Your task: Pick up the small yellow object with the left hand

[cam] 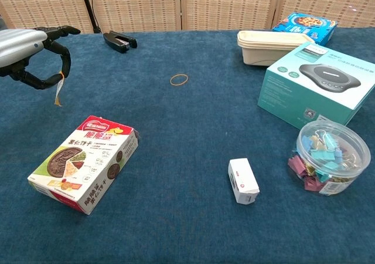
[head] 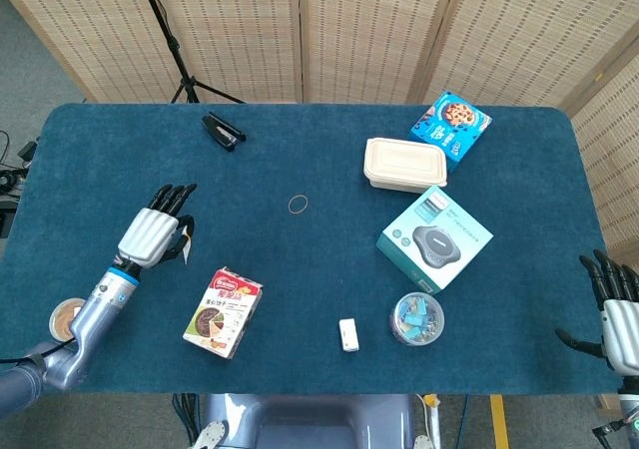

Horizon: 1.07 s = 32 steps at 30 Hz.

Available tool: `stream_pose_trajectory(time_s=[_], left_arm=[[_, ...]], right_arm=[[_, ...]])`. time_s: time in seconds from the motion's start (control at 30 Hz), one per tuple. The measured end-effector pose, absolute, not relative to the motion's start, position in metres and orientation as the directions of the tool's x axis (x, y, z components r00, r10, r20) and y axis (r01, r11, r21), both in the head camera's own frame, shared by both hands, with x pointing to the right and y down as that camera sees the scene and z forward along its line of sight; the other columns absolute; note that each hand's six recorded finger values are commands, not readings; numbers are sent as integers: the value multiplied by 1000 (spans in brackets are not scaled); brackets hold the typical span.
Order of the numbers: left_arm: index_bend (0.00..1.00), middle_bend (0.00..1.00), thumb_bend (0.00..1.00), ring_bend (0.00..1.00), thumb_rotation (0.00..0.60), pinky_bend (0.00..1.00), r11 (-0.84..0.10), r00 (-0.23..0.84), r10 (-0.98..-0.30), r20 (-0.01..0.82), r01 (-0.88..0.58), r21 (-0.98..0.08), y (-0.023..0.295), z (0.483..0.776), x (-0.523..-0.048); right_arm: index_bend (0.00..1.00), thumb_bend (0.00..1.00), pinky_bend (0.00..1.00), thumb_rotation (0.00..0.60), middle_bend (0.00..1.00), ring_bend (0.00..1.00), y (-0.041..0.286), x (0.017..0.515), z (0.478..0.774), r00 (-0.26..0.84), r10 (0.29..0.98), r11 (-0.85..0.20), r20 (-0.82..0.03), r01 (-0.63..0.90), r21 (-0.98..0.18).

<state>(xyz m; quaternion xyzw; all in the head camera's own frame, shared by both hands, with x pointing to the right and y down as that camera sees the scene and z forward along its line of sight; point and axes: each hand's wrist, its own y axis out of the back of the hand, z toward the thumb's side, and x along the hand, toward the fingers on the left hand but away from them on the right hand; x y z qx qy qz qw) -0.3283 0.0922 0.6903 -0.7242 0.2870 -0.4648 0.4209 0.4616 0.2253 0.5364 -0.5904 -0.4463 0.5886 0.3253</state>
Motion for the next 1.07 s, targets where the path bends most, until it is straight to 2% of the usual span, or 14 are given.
stream_pose_trajectory(time_s=[0.03,0.2,0.27,0.5,0.73,1.07], left_arm=[[475,0,429,0,600,0,-478,402,-809,429,-24,-878,93,687,-328],[75,0,260,0,600,0,-473,376,-820,432,-20,-881,99,671,-335],[6,0,234,0,600,0,-474,361,-825,435,-22,-880,102,666,-338],[0,0,132,0,600,0,-457,264,-863,430,-49,-888,116,640,-365],[0,0,130,0,600,0,-415,142,-905,400,-90,-906,134,609,-400],[0,0,130,0,600,0,-420,34,-907,419,-130,-898,158,590,-430]], right_arm=[[0,0,0,600,0,0,225,462,536,-91,910,-389,-404,145,-910],[0,0,0,600,0,0,225,462,535,-88,912,-386,-401,152,-910],[0,0,0,600,0,0,225,462,534,-88,913,-383,-399,156,-911],[0,0,0,600,0,0,224,464,530,-90,917,-371,-389,167,-914],[0,0,0,600,0,0,224,464,525,-84,923,-358,-376,175,-917],[0,0,0,600,0,0,226,464,522,-82,927,-350,-366,163,-923]])
